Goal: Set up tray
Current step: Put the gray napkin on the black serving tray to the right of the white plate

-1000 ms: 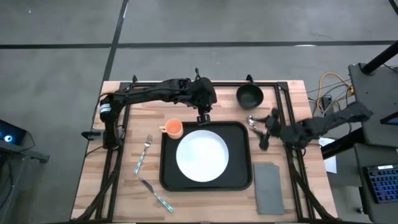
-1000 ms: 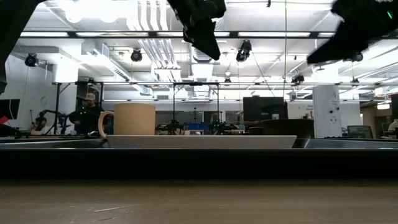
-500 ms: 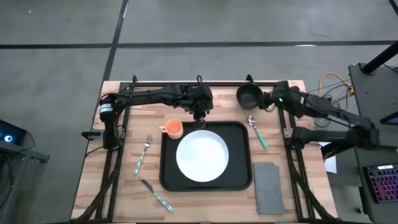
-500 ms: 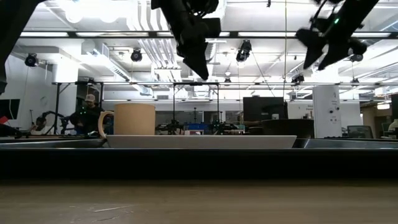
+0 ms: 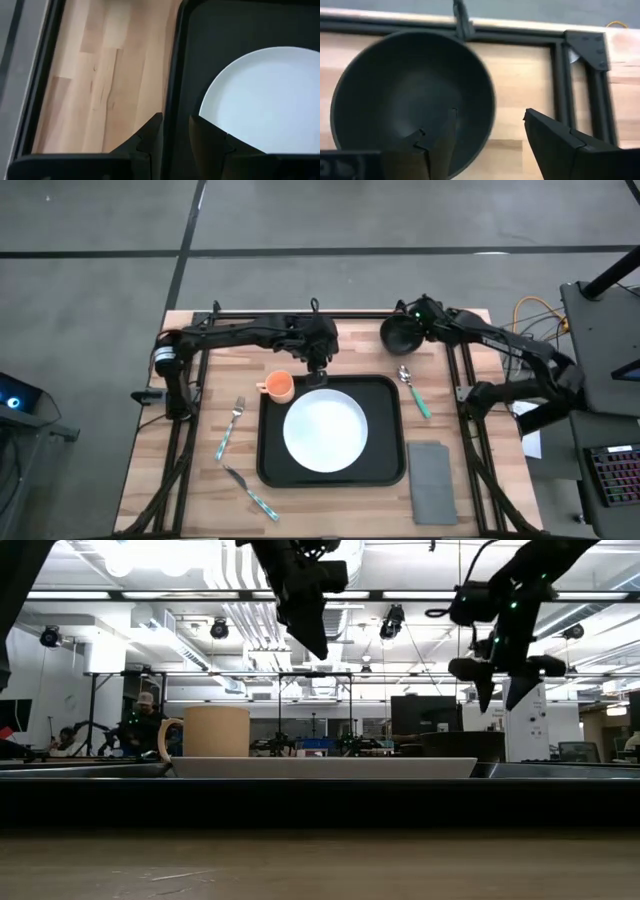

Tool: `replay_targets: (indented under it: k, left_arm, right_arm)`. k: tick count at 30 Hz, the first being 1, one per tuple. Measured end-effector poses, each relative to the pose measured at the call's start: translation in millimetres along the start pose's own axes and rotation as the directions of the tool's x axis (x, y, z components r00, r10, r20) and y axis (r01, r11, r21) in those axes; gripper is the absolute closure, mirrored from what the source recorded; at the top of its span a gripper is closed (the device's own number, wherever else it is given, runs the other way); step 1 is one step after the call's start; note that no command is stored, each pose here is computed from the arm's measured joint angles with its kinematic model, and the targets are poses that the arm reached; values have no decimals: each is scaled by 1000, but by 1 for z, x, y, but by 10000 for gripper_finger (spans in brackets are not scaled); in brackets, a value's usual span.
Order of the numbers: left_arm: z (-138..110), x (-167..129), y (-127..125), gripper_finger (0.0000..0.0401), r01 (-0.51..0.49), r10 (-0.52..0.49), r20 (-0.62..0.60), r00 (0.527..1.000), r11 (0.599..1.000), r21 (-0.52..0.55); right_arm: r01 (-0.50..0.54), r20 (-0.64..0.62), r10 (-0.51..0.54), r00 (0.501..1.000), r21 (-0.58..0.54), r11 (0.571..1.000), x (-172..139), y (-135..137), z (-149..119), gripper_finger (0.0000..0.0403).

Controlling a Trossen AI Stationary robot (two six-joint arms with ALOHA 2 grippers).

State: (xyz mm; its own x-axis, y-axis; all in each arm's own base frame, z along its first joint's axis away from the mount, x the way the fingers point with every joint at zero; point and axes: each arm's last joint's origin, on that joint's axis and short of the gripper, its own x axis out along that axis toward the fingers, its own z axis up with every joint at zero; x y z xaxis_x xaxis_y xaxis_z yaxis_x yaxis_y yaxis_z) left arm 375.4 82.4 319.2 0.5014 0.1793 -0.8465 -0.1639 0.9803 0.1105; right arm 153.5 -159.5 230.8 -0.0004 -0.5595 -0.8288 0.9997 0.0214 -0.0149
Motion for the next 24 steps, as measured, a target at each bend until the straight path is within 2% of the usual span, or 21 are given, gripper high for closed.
replay_targets:
  k: [4, 8, 20, 24]
  left_arm:
    - [-1, -9, 1, 325, -2, 2, 21, 1000, 1000, 5]
    - [-3, -12, 1, 325, -2, 2, 19, 1000, 1000, 5]
    - [-13, -4, -1, 325, 3, -2, -24, 1000, 1000, 8]
    - [-14, -4, -1, 325, 3, -3, -29, 1000, 1000, 9]
  right_arm:
    - [-7, -10, 7, 1000, 0, 1000, 12, 8, 1, 176]
    - [31, -42, -31, 999, -7, 1000, 24, 10, 0, 178]
    - [103, -96, -98, 991, 49, 993, 51, -1, -3, 179]
    - [76, -149, -64, 987, 78, 994, 65, -4, -9, 184]
